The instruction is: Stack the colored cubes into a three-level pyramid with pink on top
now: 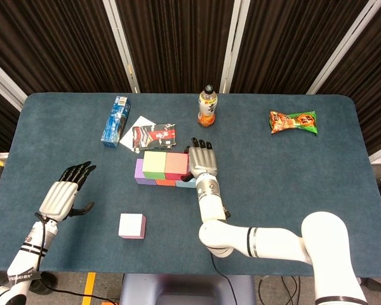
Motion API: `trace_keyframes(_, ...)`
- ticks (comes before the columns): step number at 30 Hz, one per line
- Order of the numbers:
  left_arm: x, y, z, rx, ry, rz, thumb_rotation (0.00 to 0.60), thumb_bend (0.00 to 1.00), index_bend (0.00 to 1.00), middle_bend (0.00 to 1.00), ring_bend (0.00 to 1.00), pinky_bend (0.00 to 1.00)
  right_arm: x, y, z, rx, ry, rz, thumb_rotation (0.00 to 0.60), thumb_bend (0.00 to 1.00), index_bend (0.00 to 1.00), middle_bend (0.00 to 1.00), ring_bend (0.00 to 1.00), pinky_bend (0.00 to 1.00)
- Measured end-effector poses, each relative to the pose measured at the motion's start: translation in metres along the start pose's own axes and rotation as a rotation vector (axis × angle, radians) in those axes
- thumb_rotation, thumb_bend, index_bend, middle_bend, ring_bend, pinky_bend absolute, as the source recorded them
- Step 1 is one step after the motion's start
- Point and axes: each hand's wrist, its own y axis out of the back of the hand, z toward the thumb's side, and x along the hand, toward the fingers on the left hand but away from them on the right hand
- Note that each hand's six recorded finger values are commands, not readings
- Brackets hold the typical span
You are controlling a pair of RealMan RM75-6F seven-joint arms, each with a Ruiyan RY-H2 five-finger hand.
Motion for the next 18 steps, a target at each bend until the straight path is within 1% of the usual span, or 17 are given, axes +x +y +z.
trace_keyframes(3,0.0,-0.0002,0.0006,0.0,-0.002,0.0,0.6,0.3,0.04,0.0,0.0,0.07,0.0003,0.0005,-0.0001,-0.002,0.001,-0.001,0.6,0.28,0.44,0.14,0.0,0.05)
trace_keyframes(10,0.0003,-0.0003,0.0011,0.0,-0.003,-0.001,0.6,0.3,0.04,0.0,0.0,0.07,0.0004,0.0013,-0.0002,-0.006,0.001,-0.007,0.6,0.28,0.48,0.14,0.0,0.04)
trace_keyframes(18,0.0005,0.0002,0.0013,-0.001,-0.004,0.001,0.6,0.3,0.04,0.0,0.0,0.07,-0.0008,0.002,-0.0003,-0.014,-0.003,-0.01,0.6,0.28,0.48,0.14,0.0,0.04)
